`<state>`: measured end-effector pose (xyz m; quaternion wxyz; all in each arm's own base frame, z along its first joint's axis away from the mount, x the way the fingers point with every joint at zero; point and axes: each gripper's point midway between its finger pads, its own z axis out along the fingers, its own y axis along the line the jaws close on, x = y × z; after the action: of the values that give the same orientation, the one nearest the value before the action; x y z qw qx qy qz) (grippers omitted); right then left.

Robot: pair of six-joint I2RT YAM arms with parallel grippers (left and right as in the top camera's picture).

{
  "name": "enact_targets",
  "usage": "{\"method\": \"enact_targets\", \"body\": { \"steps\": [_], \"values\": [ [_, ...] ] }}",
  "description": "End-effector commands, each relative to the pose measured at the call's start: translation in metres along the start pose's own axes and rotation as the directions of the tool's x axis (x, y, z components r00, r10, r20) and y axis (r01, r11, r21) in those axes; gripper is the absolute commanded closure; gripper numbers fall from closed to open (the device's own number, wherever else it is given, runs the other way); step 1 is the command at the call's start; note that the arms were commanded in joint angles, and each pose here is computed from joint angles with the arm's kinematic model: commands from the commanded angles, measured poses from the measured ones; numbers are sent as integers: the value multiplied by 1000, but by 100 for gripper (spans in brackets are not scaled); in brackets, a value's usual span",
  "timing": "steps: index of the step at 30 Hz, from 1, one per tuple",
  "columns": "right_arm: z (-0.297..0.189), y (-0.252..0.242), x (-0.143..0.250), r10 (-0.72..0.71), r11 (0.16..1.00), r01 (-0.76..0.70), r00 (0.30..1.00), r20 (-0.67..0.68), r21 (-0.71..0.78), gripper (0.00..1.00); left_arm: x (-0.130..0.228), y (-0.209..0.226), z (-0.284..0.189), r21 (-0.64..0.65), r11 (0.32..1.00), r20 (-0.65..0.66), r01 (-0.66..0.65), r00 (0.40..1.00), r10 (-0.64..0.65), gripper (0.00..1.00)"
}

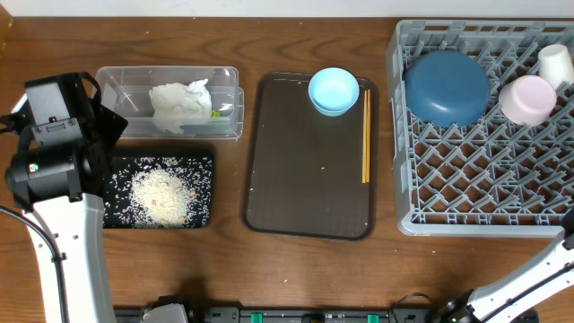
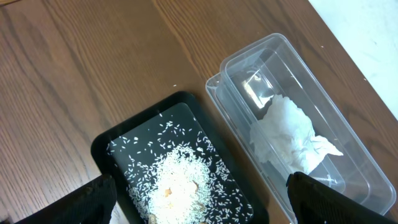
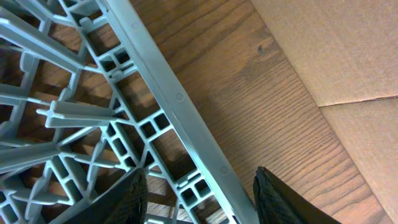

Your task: Sort waste into correct bins and load items into the dishwasher rack

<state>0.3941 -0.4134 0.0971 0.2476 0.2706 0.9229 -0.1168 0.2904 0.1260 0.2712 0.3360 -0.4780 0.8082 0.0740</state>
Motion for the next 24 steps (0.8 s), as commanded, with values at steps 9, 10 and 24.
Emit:
{"method": "enact_targets", "body": {
  "steps": [9,10,24],
  "values": [
    [4,-31,20,50,999,-49,998,-39,15,52,-2,5,2,-24,1000,8,14,1000,-14,9],
    [4,-30,21,50,999,-50,998,-41,10,53,-2,5,2,-25,1000,8,14,1000,-14,10],
    [6,-14,22,14,996,-17,999,-31,-87,57,-2,5,2,-24,1000,8,14,1000,-14,10]
  ]
}}
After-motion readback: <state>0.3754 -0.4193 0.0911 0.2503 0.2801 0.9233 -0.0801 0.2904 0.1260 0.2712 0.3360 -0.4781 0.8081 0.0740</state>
